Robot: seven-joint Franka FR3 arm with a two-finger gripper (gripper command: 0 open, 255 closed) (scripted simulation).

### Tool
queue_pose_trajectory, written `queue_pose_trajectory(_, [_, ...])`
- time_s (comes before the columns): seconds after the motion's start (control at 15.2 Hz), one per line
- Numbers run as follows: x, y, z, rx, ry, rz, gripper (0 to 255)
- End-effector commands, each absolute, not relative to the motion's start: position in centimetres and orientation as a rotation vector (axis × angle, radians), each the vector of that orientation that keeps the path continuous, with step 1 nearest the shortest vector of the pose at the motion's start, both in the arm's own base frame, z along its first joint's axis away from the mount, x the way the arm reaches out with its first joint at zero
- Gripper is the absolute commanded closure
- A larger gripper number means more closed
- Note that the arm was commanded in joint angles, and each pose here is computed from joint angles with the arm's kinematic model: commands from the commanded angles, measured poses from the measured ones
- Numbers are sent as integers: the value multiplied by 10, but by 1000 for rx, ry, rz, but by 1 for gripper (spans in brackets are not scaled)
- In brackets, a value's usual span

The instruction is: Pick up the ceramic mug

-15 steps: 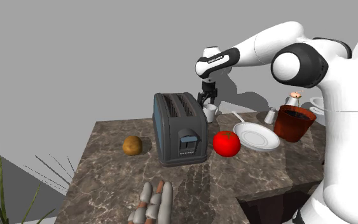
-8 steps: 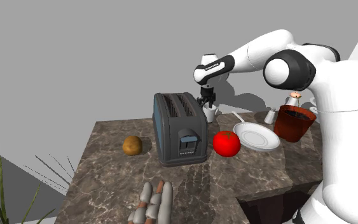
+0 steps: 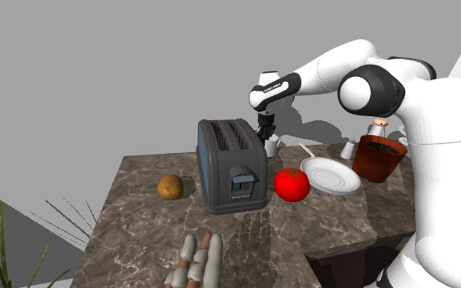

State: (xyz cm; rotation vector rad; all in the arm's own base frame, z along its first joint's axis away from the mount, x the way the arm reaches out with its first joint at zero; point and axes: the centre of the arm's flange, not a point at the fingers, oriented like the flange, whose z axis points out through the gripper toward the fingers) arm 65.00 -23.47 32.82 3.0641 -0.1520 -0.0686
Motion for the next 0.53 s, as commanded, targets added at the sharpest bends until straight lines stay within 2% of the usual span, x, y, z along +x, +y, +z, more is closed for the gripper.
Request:
queue_pose_trajectory(0.0, [650, -235, 328, 3064, -152, -70, 255])
queue_pose_trajectory(0.46, [650, -236, 349, 3064, -152, -70, 255])
